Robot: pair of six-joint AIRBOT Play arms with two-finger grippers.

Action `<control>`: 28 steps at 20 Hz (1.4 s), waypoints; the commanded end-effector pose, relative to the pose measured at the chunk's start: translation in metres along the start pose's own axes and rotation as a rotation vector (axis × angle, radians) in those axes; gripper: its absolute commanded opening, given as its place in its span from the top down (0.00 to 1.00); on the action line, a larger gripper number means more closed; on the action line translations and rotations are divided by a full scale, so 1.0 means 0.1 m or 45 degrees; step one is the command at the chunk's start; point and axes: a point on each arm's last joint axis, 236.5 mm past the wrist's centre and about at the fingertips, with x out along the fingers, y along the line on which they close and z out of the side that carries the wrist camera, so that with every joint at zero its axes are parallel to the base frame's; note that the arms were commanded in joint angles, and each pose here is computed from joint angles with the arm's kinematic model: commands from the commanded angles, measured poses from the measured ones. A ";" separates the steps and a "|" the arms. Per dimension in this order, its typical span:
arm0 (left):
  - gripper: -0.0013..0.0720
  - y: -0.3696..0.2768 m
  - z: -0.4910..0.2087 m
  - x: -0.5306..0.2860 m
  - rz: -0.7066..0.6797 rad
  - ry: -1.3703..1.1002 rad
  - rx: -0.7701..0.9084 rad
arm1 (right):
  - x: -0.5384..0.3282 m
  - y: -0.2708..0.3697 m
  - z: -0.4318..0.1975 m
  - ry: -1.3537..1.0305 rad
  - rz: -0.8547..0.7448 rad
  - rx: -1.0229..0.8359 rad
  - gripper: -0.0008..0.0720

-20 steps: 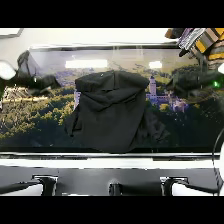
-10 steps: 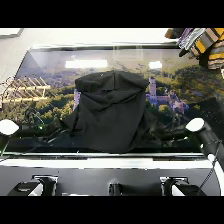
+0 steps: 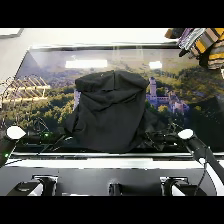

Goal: Fold the clothes and pants, and hang the long-sleeved shirts on hangers.

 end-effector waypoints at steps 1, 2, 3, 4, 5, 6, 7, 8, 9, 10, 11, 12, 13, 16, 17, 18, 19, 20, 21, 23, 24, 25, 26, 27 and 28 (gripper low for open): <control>0.00 0.02 -0.06 0.14 0.023 0.054 0.004 | 0.02 0.13 0.08 -0.040 0.078 0.033 0.92; 0.00 0.01 -0.09 0.21 0.033 0.071 0.023 | 0.01 0.14 0.08 -0.045 0.082 0.026 0.95; 0.00 -0.02 -0.12 0.28 0.044 0.087 0.045 | -0.01 0.16 0.09 -0.053 0.089 0.020 0.95; 0.00 -0.05 -0.15 0.36 0.049 0.098 0.067 | -0.03 0.18 0.09 -0.060 0.097 0.020 0.95; 0.00 -0.08 -0.17 0.44 0.047 0.103 0.079 | -0.05 0.20 0.08 -0.062 0.103 0.015 0.95; 0.00 -0.14 -0.18 0.53 0.033 0.103 0.079 | -0.06 0.22 0.07 -0.058 0.107 0.008 0.95; 0.00 -0.21 -0.17 0.61 0.011 0.090 0.072 | -0.07 0.22 0.04 -0.048 0.109 0.000 0.95; 0.00 -0.27 -0.15 0.67 -0.010 0.072 0.062 | -0.08 0.23 0.00 -0.031 0.110 -0.006 0.95; 0.00 -0.34 -0.12 0.73 -0.034 0.052 0.046 | -0.09 0.24 -0.03 -0.015 0.112 -0.009 0.95; 0.01 -0.38 -0.10 0.77 -0.053 0.037 0.027 | -0.09 0.24 -0.06 -0.002 0.115 -0.013 0.95; 0.17 -0.41 -0.07 0.80 -0.064 0.025 0.008 | -0.10 0.25 -0.08 0.003 0.118 -0.020 0.95; 0.53 -0.41 -0.06 0.81 -0.066 0.017 0.007 | -0.12 0.26 -0.09 0.004 0.117 -0.025 0.95; 0.95 -0.43 -0.06 0.80 -0.070 0.015 0.031 | -0.15 0.25 -0.10 0.002 0.110 -0.023 0.95; 0.96 -0.55 -0.18 0.62 -0.103 0.064 0.080 | -0.36 0.23 -0.28 0.024 0.044 -0.134 0.95; 0.96 -0.57 -0.27 0.50 -0.104 0.090 0.128 | -0.47 0.17 -0.37 0.042 -0.017 -0.177 0.95; 0.96 -0.54 -0.37 0.37 -0.078 0.104 0.163 | -0.61 0.09 -0.48 0.055 -0.085 -0.210 0.95; 0.96 -0.43 -0.47 0.22 -0.011 0.108 0.170 | -0.74 0.02 -0.61 0.070 -0.131 -0.235 0.95; 0.96 -0.30 -0.58 0.05 0.060 0.110 0.173 | -0.88 -0.03 -0.79 0.093 -0.161 -0.251 0.95; 0.96 -0.20 -0.70 -0.10 0.107 0.115 0.183 | -1.00 -0.07 -0.98 0.120 -0.172 -0.256 0.95; 0.96 -0.14 -0.92 -0.38 0.119 0.103 0.195 | -1.23 -0.13 -1.34 0.140 -0.173 -0.234 0.95; 0.96 -0.16 -1.01 -0.49 0.091 0.085 0.179 | -1.32 -0.16 -1.48 0.127 -0.171 -0.202 0.95; 0.96 -0.23 -1.08 -0.56 0.049 0.075 0.174 | -1.39 -0.17 -1.55 0.104 -0.161 -0.183 0.95; 0.96 -0.30 -1.12 -0.63 0.007 0.070 0.171 | -1.45 -0.13 -1.58 0.073 -0.143 -0.169 0.95; 0.96 -0.37 -1.12 -0.66 -0.015 0.066 0.159 | -1.48 -0.05 -1.54 0.040 -0.120 -0.150 0.95; 0.96 -0.45 -1.07 -0.69 -0.031 0.053 0.160 | -1.51 0.08 -1.42 -0.010 -0.081 -0.141 0.95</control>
